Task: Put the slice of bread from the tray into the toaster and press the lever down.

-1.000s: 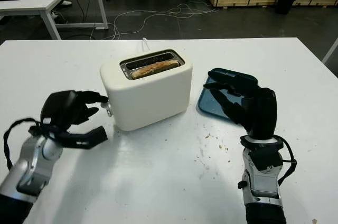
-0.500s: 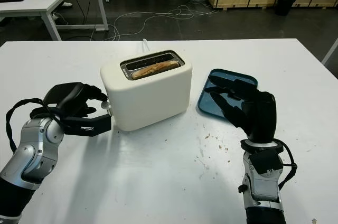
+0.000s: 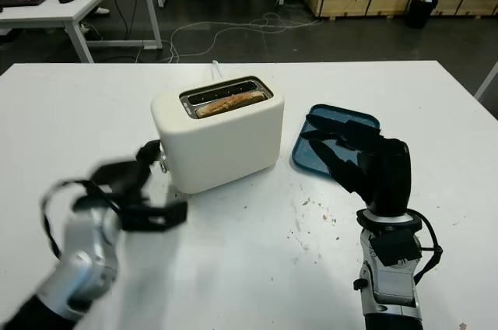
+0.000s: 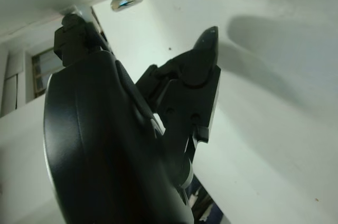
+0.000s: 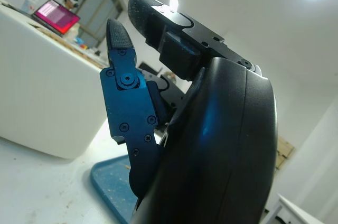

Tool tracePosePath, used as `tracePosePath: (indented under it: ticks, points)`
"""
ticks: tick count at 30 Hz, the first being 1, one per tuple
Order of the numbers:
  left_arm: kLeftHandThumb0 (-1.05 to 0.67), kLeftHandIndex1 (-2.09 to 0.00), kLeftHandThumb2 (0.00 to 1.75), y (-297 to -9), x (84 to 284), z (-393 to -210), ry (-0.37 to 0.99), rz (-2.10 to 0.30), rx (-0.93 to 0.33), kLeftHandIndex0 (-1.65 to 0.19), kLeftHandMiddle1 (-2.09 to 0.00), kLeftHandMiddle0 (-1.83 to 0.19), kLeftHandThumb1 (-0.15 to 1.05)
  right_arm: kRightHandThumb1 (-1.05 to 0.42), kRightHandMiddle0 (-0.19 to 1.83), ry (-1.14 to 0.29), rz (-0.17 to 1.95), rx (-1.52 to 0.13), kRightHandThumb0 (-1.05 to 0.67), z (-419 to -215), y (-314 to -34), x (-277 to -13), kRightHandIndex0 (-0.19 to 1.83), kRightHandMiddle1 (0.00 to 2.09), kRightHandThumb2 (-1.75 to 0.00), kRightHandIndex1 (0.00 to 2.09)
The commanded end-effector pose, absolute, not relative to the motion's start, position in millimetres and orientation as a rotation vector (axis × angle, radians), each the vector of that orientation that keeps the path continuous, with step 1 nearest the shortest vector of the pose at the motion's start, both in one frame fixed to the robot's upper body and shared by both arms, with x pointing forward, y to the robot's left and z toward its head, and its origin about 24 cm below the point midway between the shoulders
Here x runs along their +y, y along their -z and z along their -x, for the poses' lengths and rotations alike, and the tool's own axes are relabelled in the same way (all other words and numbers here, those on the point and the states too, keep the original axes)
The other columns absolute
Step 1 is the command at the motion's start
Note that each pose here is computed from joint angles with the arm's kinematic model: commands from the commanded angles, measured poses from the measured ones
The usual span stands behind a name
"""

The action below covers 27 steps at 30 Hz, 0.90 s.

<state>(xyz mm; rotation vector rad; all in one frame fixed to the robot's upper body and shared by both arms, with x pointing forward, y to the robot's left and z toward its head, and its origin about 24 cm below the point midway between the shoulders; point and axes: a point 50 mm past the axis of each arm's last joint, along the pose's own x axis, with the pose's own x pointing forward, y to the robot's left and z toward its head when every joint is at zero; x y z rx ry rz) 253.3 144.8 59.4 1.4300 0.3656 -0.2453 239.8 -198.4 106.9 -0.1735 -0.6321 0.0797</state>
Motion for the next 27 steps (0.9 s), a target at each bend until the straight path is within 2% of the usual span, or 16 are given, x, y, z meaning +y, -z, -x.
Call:
tracePosePath:
  ticks: [1,7,12,18,20,21,24,27]
  points:
    - [-0.09,-0.01,0.11,-21,115.1,-235.6,0.573,-1.362,0.508,-0.97,-0.27,-1.02,0.92,-0.92,1.06,-0.083,0.155,-0.622,-0.30,-246,-107,-196,0.98,0.00,-0.13,0.56]
    - [-0.04,-0.03,0.10,-44,110.7,-239.9,0.549,-1.371,0.421,-1.01,-0.25,-1.09,0.92,-0.92,1.06,-0.082,0.153,-0.624,-0.30,-250,-107,-194,0.97,0.00,-0.13,0.57]
    - [-0.04,-0.01,0.15,-54,108.6,-241.6,0.531,-1.370,0.399,-0.95,-0.19,-1.05,0.92,-0.92,1.06,-0.086,0.140,-0.621,-0.31,-251,-106,-194,0.97,0.00,-0.13,0.59]
    - [-0.03,-0.02,0.08,-62,108.6,-240.2,0.500,-1.381,0.367,-1.00,-0.21,-1.13,0.92,-0.92,1.06,-0.090,0.140,-0.624,-0.28,-252,-106,-194,0.96,0.00,-0.13,0.59]
    - [-0.04,-0.02,0.14,-68,111.0,-239.9,0.468,-1.325,0.355,-1.01,-0.21,-1.14,0.92,-0.92,1.06,-0.084,0.153,-0.622,-0.29,-252,-106,-194,0.96,0.00,-0.13,0.59]
    - [-0.03,-0.05,0.13,-72,113.7,-239.8,0.430,-1.321,0.322,-1.07,-0.32,-1.16,0.92,-0.92,1.06,-0.083,0.156,-0.620,-0.30,-252,-106,-194,0.96,0.00,-0.13,0.59]
    - [-0.09,-0.04,0.13,-85,124.6,-240.7,0.285,-1.341,0.185,-1.17,-1.06,-0.92,0.92,-0.92,1.06,-0.085,0.152,-0.618,-0.30,-252,-106,-193,0.96,0.00,-0.13,0.59]
    - [-0.11,-0.02,0.07,-105,139.5,-243.4,0.073,-1.283,-0.019,-1.16,-1.13,-0.99,0.92,-0.92,1.06,-0.089,0.142,-0.616,-0.29,-252,-105,-193,0.96,0.00,-0.13,0.59]
